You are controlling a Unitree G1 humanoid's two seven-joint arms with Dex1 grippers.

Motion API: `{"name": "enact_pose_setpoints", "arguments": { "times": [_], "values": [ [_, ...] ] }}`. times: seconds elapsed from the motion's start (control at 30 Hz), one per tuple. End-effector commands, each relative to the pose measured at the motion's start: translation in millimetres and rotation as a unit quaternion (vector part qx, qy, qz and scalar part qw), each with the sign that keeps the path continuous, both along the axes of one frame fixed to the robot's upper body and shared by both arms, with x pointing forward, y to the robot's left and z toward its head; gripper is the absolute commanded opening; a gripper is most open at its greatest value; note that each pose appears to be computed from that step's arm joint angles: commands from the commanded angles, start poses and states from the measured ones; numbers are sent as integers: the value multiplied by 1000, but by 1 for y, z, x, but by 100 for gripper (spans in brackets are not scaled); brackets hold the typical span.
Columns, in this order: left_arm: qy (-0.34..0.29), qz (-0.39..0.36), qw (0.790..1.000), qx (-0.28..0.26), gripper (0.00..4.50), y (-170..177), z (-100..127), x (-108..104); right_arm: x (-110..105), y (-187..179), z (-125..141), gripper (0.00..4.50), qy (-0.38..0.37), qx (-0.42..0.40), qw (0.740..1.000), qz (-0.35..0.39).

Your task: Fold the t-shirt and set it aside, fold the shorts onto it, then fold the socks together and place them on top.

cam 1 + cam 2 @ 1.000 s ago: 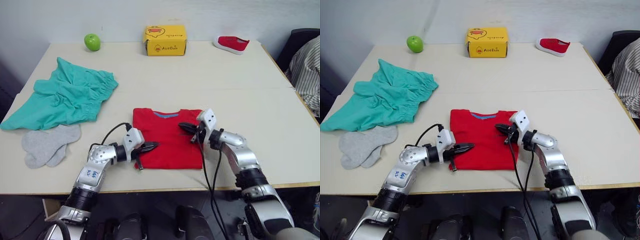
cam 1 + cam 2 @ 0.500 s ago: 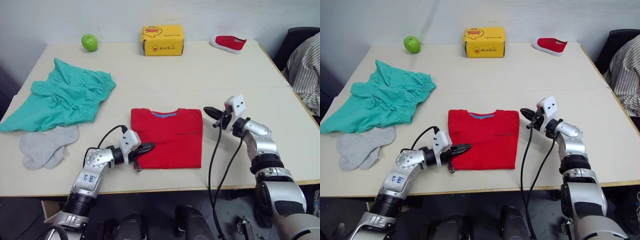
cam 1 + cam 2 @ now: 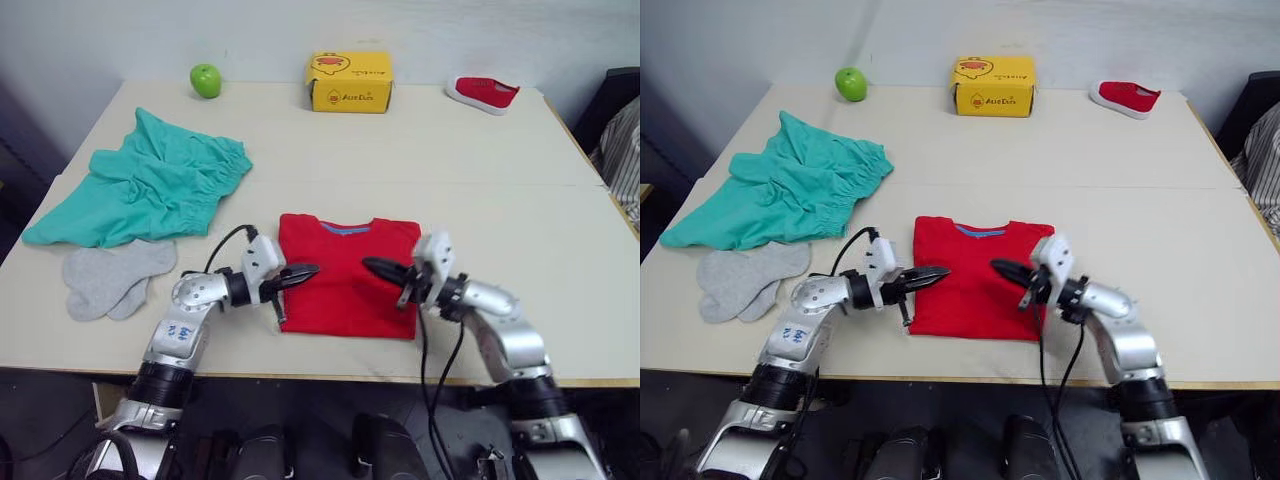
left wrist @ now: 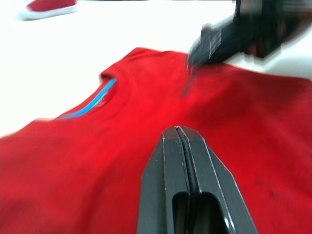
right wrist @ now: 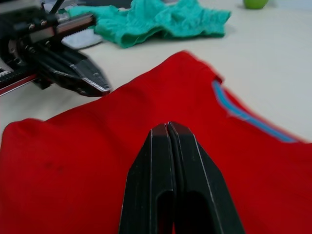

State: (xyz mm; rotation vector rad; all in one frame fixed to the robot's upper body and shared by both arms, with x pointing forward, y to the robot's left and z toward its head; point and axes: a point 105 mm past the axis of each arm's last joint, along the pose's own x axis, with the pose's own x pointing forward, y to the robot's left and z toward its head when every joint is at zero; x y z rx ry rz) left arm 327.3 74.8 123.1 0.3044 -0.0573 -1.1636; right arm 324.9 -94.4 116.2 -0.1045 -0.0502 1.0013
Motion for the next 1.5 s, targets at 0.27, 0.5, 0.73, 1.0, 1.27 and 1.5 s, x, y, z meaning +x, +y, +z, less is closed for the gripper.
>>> {"name": "enact_pose_setpoints", "arguments": {
  "times": [0.27, 0.5, 0.73, 1.0, 1.27, 1.5],
  "values": [
    [32, 61, 997, 42, 0, 3, -34, 18, 48, -72, -14, 4, -3, -21, 984, -176],
    [17, 25, 999, 21, 0, 18, -24, 5, 31, -126, 13, 19, 101, 74, 983, -134],
    [5, 2, 1000, 2, 0, 22, -13, 3, -8, -116, 0, 237, 365, 83, 927, -31],
    [6, 13, 1000, 8, 0, 22, -18, 6, -7, -67, -21, 448, 466, 44, 884, 5],
    [5, 16, 1000, 14, 0, 21, -24, 3, -7, -31, -44, 408, 497, 9, 867, 18],
    [4, -2, 1000, 9, 0, 29, -21, -7, -4, -39, -45, 168, 490, 10, 872, 3]
  ]
}}
